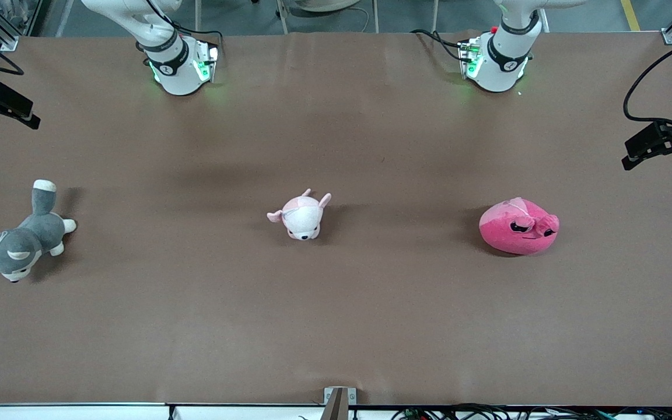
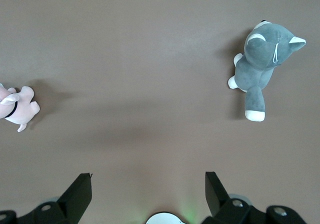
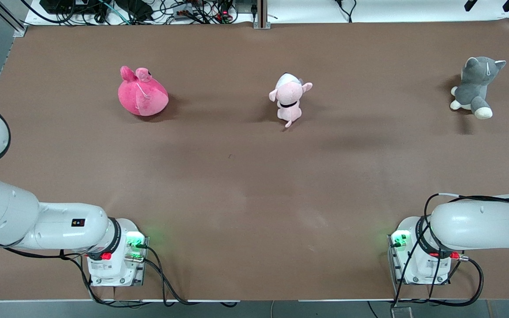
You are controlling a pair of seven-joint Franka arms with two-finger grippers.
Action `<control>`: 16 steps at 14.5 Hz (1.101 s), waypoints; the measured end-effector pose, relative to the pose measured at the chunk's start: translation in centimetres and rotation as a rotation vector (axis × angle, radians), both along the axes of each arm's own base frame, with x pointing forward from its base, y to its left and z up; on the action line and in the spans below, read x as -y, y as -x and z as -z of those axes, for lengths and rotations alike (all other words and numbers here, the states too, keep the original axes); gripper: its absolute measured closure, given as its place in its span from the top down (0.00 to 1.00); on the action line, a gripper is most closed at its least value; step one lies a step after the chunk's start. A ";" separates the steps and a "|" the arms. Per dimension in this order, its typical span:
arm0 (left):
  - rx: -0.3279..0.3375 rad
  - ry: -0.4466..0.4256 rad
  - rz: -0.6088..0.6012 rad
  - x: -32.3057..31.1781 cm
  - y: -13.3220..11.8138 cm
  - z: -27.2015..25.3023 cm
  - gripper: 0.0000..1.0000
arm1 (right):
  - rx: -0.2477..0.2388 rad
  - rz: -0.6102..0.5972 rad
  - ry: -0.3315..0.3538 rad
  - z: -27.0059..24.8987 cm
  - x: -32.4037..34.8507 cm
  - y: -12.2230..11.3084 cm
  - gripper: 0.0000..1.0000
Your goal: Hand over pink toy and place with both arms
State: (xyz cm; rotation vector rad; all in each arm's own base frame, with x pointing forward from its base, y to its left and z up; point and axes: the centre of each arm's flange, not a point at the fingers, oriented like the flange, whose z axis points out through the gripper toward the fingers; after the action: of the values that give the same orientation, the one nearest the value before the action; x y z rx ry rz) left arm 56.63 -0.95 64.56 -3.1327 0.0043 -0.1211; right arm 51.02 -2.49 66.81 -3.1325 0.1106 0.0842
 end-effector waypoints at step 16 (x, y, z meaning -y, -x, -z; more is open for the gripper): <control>-0.162 0.012 -0.009 0.0 -3.7 10.6 1.00 | 0.000 0.000 0.000 0.0 0.0 0.0 1.00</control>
State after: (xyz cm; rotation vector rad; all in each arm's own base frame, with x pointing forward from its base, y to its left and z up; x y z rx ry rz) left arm 60.30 -0.97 53.96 -3.1443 -0.0105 0.1338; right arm 51.01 -2.48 66.81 -3.1325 0.1103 0.0850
